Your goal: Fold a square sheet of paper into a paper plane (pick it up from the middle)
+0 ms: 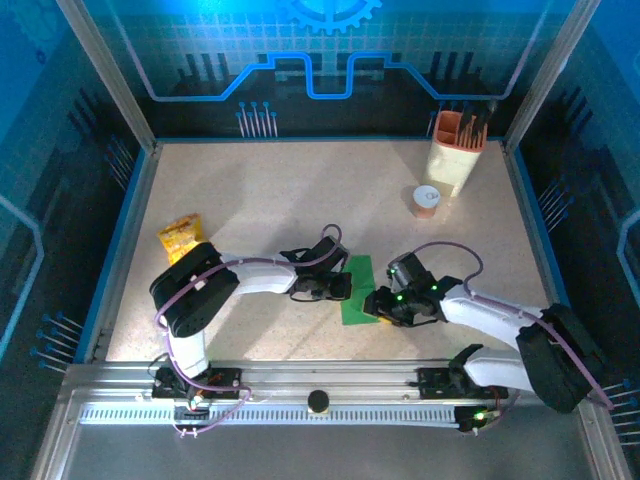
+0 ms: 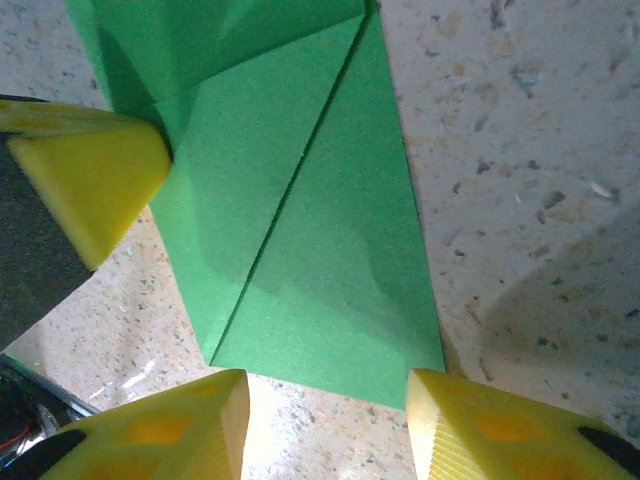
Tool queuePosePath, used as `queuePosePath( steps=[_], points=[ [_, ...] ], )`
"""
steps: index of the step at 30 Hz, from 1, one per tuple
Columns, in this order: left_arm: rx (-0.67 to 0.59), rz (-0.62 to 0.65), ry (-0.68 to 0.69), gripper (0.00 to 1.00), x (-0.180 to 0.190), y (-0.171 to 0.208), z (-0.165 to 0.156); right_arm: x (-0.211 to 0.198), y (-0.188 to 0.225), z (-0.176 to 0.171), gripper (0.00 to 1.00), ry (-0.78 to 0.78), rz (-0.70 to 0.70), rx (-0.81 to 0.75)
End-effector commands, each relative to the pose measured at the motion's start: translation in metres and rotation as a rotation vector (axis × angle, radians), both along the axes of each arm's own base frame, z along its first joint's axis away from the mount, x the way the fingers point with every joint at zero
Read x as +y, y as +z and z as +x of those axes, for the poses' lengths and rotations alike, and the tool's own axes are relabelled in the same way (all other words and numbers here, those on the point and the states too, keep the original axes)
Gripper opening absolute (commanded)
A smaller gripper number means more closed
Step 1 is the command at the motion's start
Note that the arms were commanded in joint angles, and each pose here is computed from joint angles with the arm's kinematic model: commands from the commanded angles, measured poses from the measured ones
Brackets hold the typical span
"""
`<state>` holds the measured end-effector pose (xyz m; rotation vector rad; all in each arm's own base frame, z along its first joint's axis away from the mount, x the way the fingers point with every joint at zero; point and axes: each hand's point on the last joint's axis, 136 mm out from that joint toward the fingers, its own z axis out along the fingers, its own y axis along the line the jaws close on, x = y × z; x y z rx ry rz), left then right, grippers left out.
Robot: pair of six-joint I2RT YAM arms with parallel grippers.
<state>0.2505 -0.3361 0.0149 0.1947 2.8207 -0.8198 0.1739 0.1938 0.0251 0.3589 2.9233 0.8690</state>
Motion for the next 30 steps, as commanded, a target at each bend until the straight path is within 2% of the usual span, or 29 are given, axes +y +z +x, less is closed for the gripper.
queuePosePath(
  steps=[1,5,17,30],
  points=[
    [0.045,0.081,-0.019,0.00,0.019,-0.020,-0.016,0.005,-0.003,0.004,0.47,-0.013,-0.002,0.003],
    [0.044,0.078,-0.024,0.00,0.018,-0.020,-0.016,0.008,-0.005,0.010,0.51,-0.036,0.005,-0.009],
    [0.048,0.088,-0.039,0.00,0.022,-0.024,-0.019,0.028,0.021,0.046,0.53,-0.032,0.154,-0.126],
    [0.042,0.072,-0.032,0.00,0.019,-0.019,-0.017,0.012,0.019,0.075,0.42,-0.060,0.206,-0.166]
  ],
)
